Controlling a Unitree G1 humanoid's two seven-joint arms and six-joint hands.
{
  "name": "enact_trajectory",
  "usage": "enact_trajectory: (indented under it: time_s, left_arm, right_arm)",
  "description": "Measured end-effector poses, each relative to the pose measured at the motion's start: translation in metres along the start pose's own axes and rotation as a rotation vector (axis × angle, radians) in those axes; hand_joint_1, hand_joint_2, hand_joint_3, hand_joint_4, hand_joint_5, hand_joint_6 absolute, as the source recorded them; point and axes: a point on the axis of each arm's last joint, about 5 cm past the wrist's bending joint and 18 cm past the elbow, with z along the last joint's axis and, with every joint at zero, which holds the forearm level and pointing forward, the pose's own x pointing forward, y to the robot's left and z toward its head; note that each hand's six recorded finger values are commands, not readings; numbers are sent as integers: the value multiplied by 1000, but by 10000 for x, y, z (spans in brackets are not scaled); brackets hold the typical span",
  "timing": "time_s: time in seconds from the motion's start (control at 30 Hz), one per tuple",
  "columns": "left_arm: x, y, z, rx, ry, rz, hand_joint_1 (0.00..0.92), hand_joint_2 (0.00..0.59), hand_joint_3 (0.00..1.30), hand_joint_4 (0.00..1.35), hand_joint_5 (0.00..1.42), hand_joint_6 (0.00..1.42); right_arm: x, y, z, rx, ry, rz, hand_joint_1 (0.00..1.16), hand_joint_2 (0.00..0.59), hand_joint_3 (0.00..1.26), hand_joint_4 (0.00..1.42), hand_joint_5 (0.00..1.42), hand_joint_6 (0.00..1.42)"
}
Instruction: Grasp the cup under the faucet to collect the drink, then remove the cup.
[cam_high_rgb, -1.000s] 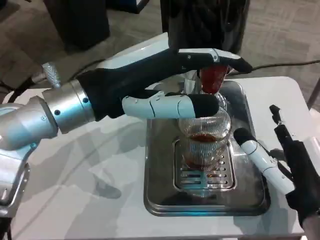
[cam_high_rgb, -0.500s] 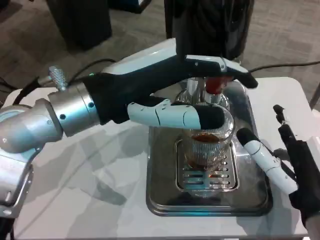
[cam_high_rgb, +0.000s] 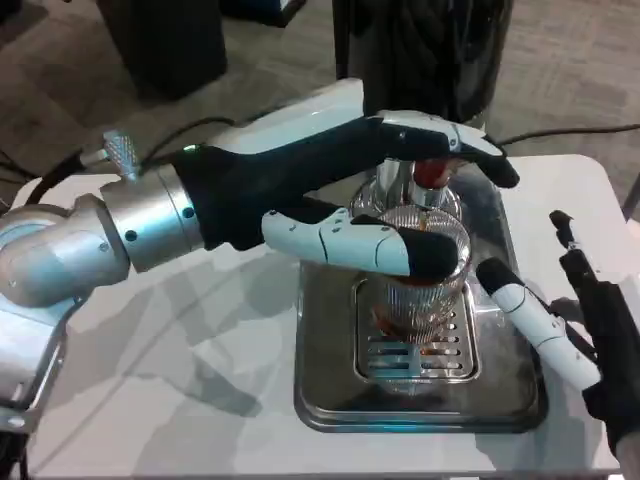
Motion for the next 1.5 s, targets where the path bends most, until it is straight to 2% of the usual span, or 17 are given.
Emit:
enact_trajectory:
  time_s: [0.27,0.63,0.9,1.2,1.3,1.4,1.5]
  left_arm:
    - [-5,4,-6,-17,0,7,24,101,322,191,184,77]
    - [-15,17,-2,-30,4,17,17,101,317,198,184,88]
    - [-48,32,-10,-55,9,34,16,101,316,199,184,90]
    - [-96,30,-27,-113,8,62,2,103,292,184,202,100]
    - [-96,31,-27,-122,4,72,2,110,287,191,212,118]
    - [-106,35,-19,-139,-18,102,3,113,288,201,220,132]
    - [-124,50,-6,-147,-37,143,5,118,291,210,238,144]
  right_arm:
    - [-2,1,2,1,5,6,0,65,15,2,60,263]
    - [-12,76,39,25,1,56,0,39,15,2,63,280]
    - [-9,101,60,29,-4,70,0,38,15,2,72,281]
    - [-7,120,76,36,-10,83,0,77,15,2,75,282]
    - [-8,119,77,35,-11,84,0,106,15,2,75,282]
    - [-8,117,77,33,-12,84,0,151,22,9,75,282]
    - [-8,115,76,33,-12,84,0,142,25,12,80,282]
